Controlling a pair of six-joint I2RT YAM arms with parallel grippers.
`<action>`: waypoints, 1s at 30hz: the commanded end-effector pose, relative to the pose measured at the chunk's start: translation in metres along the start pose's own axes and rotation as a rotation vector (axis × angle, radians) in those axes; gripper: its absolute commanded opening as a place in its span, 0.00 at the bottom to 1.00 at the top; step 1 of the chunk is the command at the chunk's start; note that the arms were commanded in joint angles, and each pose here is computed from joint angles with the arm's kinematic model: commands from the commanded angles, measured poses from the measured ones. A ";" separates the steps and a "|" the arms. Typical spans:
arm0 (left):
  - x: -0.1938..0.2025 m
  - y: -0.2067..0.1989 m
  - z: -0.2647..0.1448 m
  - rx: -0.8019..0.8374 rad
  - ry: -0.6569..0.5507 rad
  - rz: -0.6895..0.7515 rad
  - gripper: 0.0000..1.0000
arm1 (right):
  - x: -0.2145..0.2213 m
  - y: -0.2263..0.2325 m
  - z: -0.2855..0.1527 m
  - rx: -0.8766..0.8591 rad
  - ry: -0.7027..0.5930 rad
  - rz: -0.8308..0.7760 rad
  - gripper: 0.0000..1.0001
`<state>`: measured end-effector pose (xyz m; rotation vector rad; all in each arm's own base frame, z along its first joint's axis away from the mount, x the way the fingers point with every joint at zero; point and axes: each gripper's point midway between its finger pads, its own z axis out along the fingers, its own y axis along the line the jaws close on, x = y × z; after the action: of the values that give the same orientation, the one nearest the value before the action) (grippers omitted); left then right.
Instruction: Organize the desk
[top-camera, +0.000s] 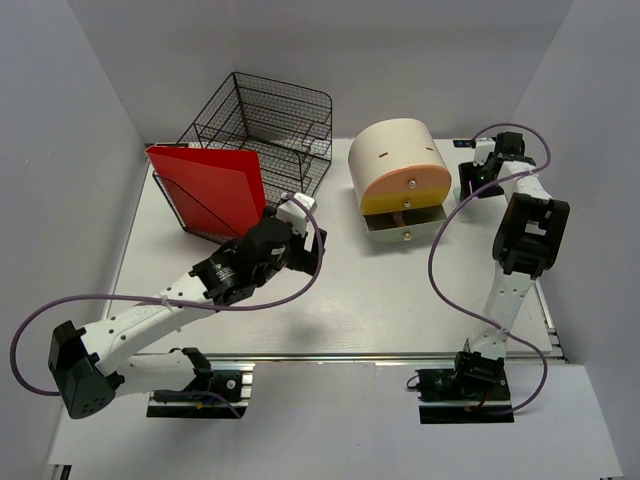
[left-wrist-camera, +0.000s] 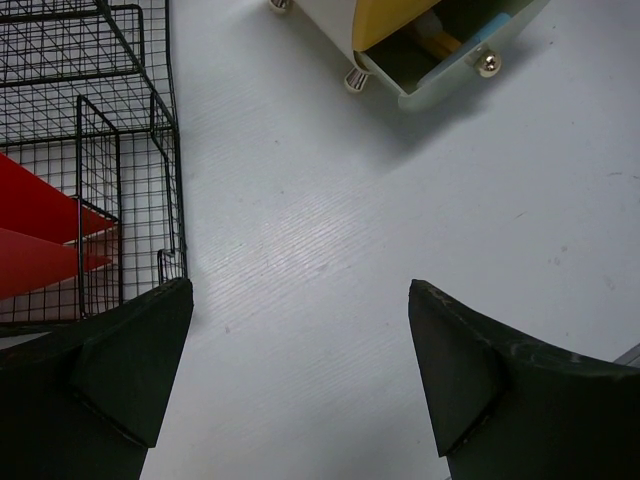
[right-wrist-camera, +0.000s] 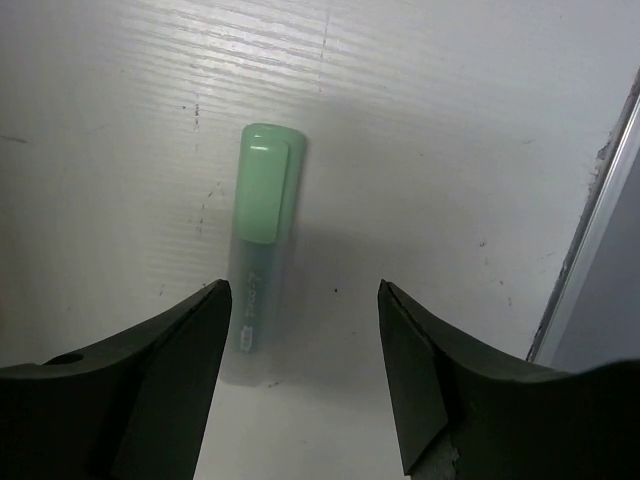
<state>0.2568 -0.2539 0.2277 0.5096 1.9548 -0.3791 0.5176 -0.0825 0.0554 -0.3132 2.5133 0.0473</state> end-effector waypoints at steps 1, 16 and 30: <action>-0.002 0.001 -0.003 0.003 -0.013 0.005 0.98 | -0.011 0.001 0.006 0.028 -0.007 -0.012 0.66; 0.005 0.006 0.002 -0.027 0.004 0.022 0.98 | 0.009 -0.002 0.032 0.048 0.070 0.010 0.58; 0.007 0.011 0.001 -0.046 -0.003 0.022 0.98 | 0.032 0.004 0.019 -0.028 0.110 0.037 0.00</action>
<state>0.2594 -0.2475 0.2151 0.5197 1.9709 -0.3201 0.5237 -0.0751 0.0208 -0.3201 2.5782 0.0499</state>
